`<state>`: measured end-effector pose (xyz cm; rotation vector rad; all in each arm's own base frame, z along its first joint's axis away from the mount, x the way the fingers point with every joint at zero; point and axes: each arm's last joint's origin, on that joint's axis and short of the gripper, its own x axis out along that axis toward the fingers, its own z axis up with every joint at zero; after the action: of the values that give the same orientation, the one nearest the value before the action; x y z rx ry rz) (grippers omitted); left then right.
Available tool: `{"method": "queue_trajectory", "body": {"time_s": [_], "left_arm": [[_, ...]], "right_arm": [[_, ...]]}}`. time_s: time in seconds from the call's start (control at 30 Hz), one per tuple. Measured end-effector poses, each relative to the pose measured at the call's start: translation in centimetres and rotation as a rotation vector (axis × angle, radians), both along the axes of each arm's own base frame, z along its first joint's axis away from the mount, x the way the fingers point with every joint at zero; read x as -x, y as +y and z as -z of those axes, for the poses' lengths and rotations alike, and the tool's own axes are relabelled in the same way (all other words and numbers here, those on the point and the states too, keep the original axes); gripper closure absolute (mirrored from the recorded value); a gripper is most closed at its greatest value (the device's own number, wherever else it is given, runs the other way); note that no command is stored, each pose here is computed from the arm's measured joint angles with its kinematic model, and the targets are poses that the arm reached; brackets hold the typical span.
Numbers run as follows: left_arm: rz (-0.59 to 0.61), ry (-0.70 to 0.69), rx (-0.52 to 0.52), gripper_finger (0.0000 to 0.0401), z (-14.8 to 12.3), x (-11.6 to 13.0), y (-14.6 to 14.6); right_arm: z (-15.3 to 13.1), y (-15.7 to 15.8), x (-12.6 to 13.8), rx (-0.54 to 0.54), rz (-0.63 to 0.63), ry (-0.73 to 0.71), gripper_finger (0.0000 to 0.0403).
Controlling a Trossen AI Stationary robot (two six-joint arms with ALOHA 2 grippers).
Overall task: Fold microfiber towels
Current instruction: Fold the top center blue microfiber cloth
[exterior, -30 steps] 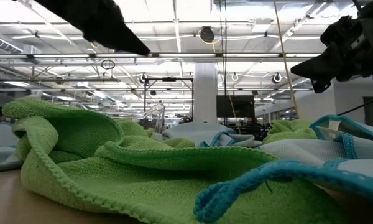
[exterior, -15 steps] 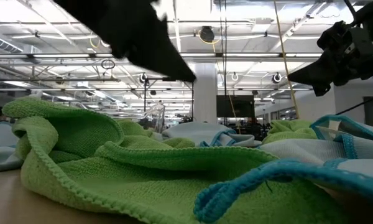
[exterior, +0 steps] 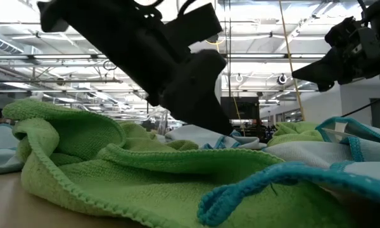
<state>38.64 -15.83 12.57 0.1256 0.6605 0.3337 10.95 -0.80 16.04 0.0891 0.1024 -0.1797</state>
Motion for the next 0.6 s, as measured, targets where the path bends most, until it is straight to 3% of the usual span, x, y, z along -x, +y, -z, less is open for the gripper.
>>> {"method": "queue_trajectory", "body": {"time_s": [0.6], "left_arm": [[-0.188, 0.042, 0.121, 0.0187, 0.7, -0.6, 3.9]], "right_arm": [[-0.1, 0.0, 0.0, 0.144, -0.011, 0.017, 0.0403]]}}
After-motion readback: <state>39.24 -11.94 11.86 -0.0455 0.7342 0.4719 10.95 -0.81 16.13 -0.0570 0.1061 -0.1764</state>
